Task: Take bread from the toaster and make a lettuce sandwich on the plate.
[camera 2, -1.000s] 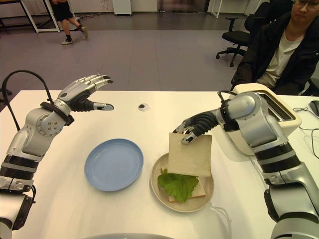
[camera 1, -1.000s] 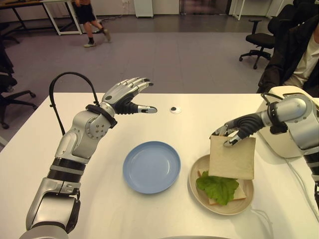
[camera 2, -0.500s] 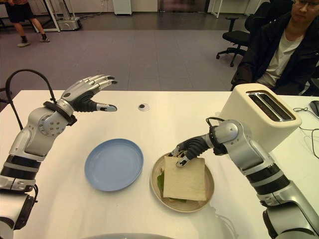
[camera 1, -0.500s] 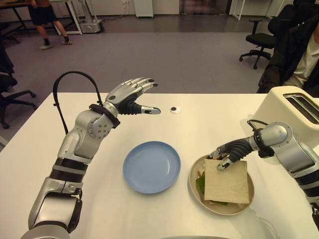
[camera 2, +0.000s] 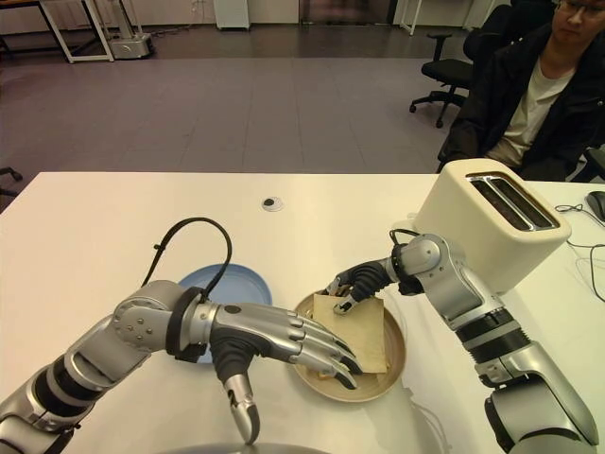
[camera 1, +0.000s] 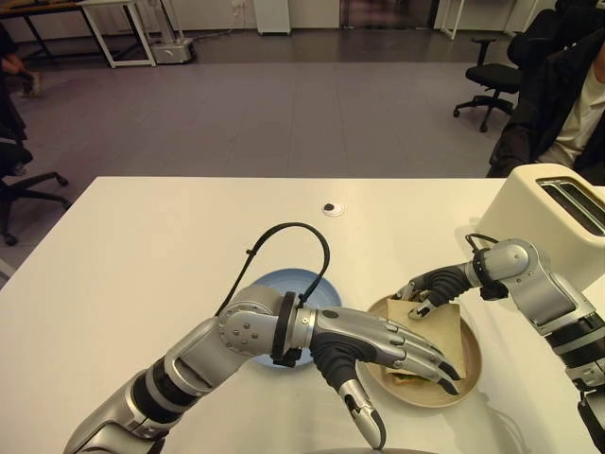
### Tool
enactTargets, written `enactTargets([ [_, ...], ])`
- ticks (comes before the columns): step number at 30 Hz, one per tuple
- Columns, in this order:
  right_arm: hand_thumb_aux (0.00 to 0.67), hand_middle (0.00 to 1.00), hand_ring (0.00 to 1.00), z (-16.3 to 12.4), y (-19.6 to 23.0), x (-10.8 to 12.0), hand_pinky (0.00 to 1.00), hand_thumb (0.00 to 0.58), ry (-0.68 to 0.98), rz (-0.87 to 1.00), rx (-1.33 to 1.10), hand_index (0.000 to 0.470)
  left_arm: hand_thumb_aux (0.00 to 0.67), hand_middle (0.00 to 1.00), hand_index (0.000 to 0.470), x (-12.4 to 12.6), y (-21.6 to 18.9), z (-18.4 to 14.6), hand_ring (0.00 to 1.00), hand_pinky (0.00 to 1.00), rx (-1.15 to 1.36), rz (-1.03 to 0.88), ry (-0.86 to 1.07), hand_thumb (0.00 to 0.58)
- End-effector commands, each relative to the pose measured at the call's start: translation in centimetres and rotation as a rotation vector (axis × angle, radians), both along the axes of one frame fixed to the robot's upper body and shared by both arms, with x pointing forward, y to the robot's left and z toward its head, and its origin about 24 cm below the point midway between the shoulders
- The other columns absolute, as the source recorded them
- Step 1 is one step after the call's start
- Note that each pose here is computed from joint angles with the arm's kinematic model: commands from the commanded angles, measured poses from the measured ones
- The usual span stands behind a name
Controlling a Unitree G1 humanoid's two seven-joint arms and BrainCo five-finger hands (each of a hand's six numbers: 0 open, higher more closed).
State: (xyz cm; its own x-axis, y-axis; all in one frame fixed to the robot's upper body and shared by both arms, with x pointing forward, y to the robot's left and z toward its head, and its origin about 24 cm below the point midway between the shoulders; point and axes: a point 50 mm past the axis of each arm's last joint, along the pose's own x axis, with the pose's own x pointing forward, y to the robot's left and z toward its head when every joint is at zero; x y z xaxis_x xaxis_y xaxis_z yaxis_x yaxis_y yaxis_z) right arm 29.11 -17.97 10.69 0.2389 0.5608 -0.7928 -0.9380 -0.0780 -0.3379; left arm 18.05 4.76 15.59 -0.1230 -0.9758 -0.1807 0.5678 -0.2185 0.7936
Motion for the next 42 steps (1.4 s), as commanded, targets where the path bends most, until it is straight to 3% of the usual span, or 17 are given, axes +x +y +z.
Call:
enactTargets([
  [1,0.670,0.00,0.00,-1.4,0.1,-0.4,0.00,0.580,0.060,-0.002,-0.030,0.470,0.000,0.00,0.000,2.3,-1.3,-2.2,0.00,0.00,0.070,0.046,-0.147,0.000],
  [6,0.670,0.00,0.00,-1.4,0.1,-0.6,0.00,0.580,0.067,-0.002,-0.026,0.470,0.000,0.00,0.000,4.9,-2.1,-4.9,0.00,0.00,0.100,0.101,-0.225,0.000],
  [14,0.670,0.00,0.00,-1.3,0.4,-0.4,0.00,0.580,0.062,-0.004,-0.018,0.470,0.000,0.00,0.000,4.6,-3.2,-8.4,0.00,0.00,0.125,0.032,0.103,0.000],
  [17,0.670,0.00,0.00,-1.0,0.4,-0.2,0.00,0.580,0.041,-0.012,-0.013,0.470,0.000,0.00,0.000,4.7,-2.9,-9.8,0.00,0.00,0.278,-0.003,0.051,0.000],
  [18,0.150,0.00,0.00,-0.7,0.5,0.1,0.00,0.230,0.019,-0.018,-0.012,0.105,0.000,0.00,0.000,4.9,-2.7,-10.2,0.00,0.00,0.338,-0.017,0.006,0.000],
  [19,0.000,0.00,0.00,-0.2,0.5,0.6,0.00,0.000,-0.005,-0.026,-0.011,0.000,0.000,0.00,0.000,5.0,-2.4,-10.6,0.00,0.00,0.392,-0.029,-0.045,0.000],
  [30,0.000,0.00,0.00,10.1,0.3,7.1,0.00,0.000,-0.397,-0.266,0.199,0.000,0.000,0.00,0.000,6.1,-2.9,-10.5,0.00,0.00,0.564,-0.100,-0.372,0.000],
  [34,0.000,0.00,0.00,11.3,-1.2,7.0,0.00,0.000,-0.420,-0.303,0.195,0.000,0.000,0.00,0.000,7.1,-1.7,-10.0,0.00,0.00,0.609,-0.081,-0.434,0.000],
  [37,0.000,0.00,0.00,11.0,-2.5,5.2,0.00,0.000,-0.348,-0.284,0.153,0.000,0.000,0.00,0.000,7.8,-0.7,-8.3,0.00,0.00,0.543,-0.017,-0.375,0.000],
  [38,0.000,0.15,0.15,10.7,-2.7,4.3,0.15,0.000,-0.306,-0.259,0.141,0.000,0.000,0.16,0.000,7.8,-0.6,-7.1,0.16,0.16,0.459,0.016,-0.308,0.000],
  [39,0.363,0.92,0.92,10.4,-2.7,3.5,0.92,0.458,-0.271,-0.233,0.136,0.254,0.234,1.00,0.164,7.8,-0.6,-5.9,1.00,1.00,0.369,0.051,-0.224,0.334],
  [40,0.670,1.00,1.00,10.3,-2.5,2.9,1.00,0.580,-0.237,-0.214,0.144,0.470,0.670,1.00,0.470,7.8,-0.6,-4.8,1.00,1.00,0.284,0.075,-0.146,0.580],
  [42,0.670,1.00,1.00,10.0,-1.9,1.6,1.00,0.580,-0.174,-0.164,0.151,0.470,0.670,1.00,0.470,8.1,-0.3,-2.9,1.00,1.00,0.168,0.108,-0.048,0.580],
])
